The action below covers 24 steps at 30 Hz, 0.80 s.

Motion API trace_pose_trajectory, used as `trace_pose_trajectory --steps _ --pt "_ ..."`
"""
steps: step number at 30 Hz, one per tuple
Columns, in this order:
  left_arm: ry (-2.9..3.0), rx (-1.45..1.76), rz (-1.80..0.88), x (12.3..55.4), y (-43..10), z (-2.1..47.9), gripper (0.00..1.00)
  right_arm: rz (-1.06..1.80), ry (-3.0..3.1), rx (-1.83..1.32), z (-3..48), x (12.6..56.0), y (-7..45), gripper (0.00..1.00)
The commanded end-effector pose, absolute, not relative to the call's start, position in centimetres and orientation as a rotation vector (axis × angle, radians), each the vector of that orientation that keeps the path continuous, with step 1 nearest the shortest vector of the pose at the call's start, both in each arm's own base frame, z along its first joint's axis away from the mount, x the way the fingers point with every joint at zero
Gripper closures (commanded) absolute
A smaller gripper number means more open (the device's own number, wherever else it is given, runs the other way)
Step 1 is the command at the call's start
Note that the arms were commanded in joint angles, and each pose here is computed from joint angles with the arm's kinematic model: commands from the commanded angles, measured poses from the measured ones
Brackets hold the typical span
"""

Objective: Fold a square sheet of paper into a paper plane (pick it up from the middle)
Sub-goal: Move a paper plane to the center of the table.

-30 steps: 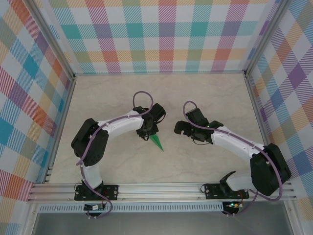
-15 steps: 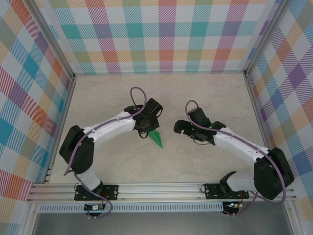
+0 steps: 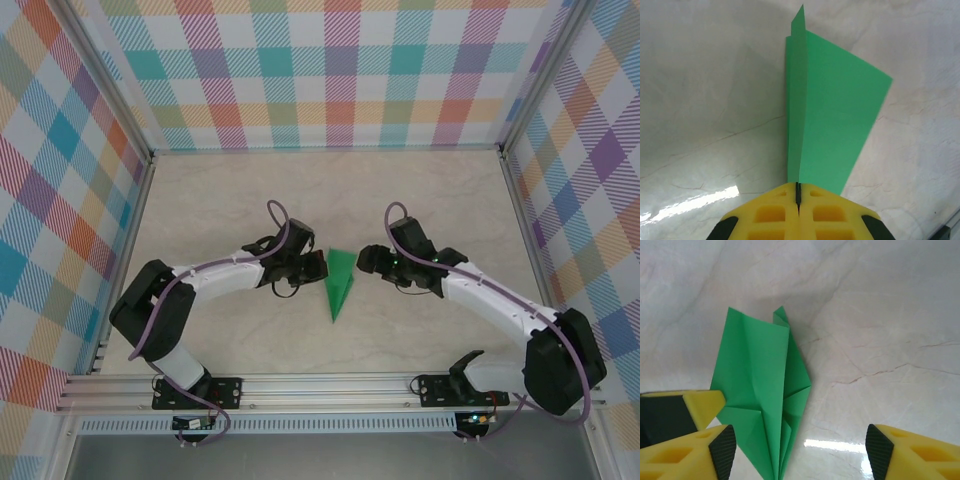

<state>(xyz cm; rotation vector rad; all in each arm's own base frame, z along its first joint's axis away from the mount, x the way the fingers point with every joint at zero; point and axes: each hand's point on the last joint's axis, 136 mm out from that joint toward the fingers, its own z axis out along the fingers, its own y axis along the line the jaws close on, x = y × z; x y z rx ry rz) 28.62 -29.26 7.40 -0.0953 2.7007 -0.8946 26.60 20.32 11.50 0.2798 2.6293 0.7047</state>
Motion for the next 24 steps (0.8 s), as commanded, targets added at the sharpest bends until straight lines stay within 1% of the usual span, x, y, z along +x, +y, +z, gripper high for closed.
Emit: trace_pose_trajectory --steps 1,4,8,12,14,20,24 --pt "2.597 -0.062 -1.027 29.4 -30.2 9.5 1.00 0.857 2.654 0.201 12.1 26.5 23.2 0.36" --pt "2.632 -0.100 -1.004 28.9 -29.0 8.0 1.00 0.901 2.686 0.150 11.4 26.2 25.1 0.45" --pt "2.655 -0.150 -0.980 28.4 -27.5 6.5 1.00 0.890 2.736 0.063 10.5 25.9 27.5 0.51" --pt "2.661 -0.184 -0.950 28.1 -26.5 5.9 1.00 0.863 2.794 0.015 9.0 25.7 29.2 0.55" --pt "2.663 -0.197 -0.932 28.1 -26.1 5.7 1.00 0.833 2.826 0.012 8.1 25.7 29.5 0.60" --pt "2.666 -0.202 -0.927 28.1 -26.0 5.6 1.00 0.803 2.874 -0.028 7.0 25.1 30.2 0.60" --pt "2.668 -0.208 -0.922 28.1 -25.9 5.3 1.00 0.777 2.916 -0.035 6.1 24.4 30.2 0.54"
